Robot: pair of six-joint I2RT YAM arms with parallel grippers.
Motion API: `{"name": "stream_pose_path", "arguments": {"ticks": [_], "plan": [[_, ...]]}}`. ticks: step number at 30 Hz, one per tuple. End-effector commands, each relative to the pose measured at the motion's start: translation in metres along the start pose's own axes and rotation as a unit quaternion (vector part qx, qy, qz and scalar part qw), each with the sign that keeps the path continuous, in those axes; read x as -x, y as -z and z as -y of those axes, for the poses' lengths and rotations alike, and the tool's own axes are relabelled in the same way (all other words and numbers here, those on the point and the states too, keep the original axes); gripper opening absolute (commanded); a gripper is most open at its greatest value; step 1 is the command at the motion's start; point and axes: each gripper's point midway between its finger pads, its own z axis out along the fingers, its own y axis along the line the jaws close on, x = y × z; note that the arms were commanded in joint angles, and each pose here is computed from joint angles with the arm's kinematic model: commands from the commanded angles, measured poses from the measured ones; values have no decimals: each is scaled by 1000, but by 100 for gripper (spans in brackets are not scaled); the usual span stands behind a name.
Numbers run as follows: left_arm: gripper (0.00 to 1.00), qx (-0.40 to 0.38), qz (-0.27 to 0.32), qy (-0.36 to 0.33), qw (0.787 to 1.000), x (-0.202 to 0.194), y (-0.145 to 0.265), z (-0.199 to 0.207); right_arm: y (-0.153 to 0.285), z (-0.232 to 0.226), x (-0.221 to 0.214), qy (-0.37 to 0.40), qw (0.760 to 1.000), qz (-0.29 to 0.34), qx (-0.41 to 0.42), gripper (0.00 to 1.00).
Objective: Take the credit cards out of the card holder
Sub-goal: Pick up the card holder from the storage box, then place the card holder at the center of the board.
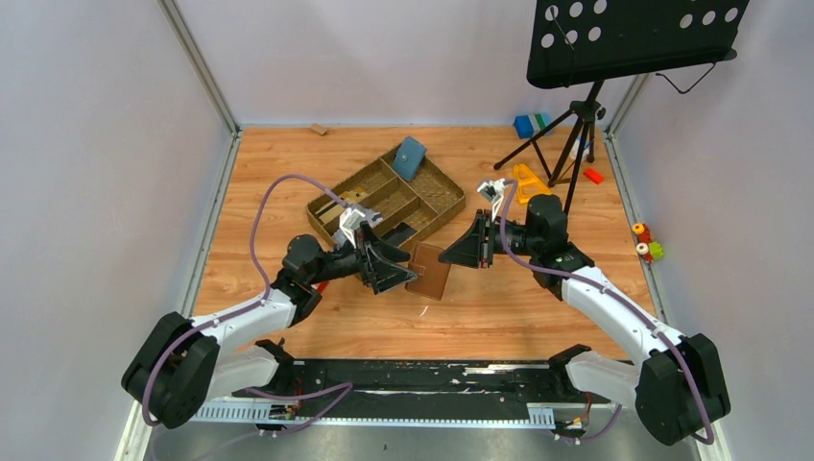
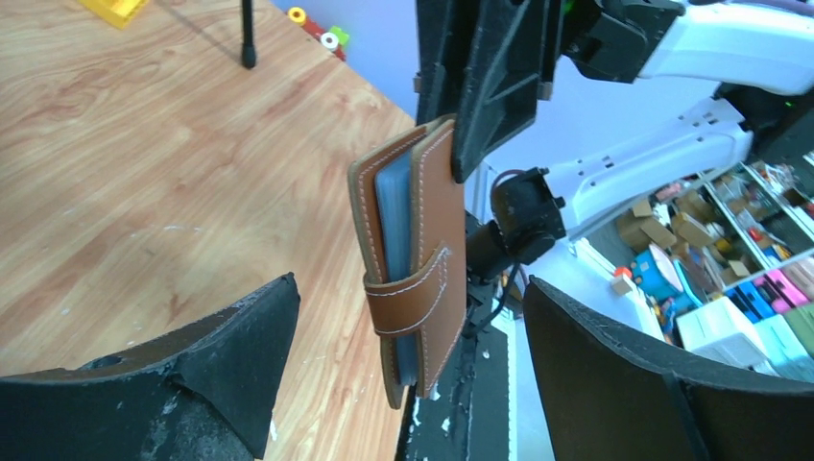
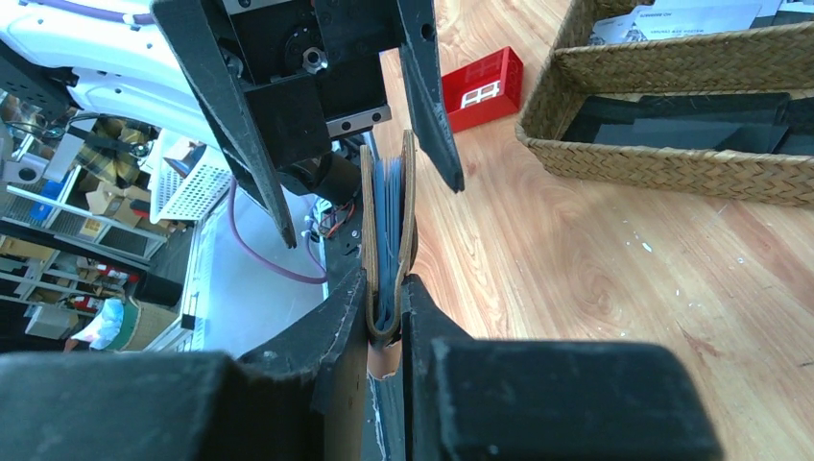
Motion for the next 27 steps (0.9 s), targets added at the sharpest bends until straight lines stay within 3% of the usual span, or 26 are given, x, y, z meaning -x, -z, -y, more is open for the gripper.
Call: {"name": "stream_pose_path", "arguments": {"ticks": [1, 7, 9, 12, 15, 17, 18, 23, 27], "plan": [[90, -61, -10, -17, 998, 5, -4, 23, -1, -27, 30, 47, 998, 29, 42, 0], [80, -68, -18, -10, 997, -4, -5, 27, -6, -24, 39, 42, 998, 40, 39, 0], [71, -62, -14, -9, 998, -3, -6, 26, -9, -22, 37, 39, 998, 39, 35, 0], [53, -54, -13, -9, 998, -2, -6, 24, -14, -18, 37, 35, 998, 36, 30, 1], [21, -31, -17, -8, 999, -5, -6, 16, -15, -9, 36, 32, 999, 36, 13, 8], [3, -8, -24, -8, 1000, -7, -5, 8, -16, -3, 36, 34, 999, 39, -2, 21], [0, 6, -29, -8, 1000, -10, -4, 4, -16, 1, 36, 34, 999, 40, -10, 30], [0, 120, -80, -27, 989, -30, 4, -24, -6, 28, 27, 41, 994, 26, -99, 62], [0, 225, -137, -82, 961, -45, 9, -44, 27, 69, 20, 20, 965, 35, -258, 89]]}}
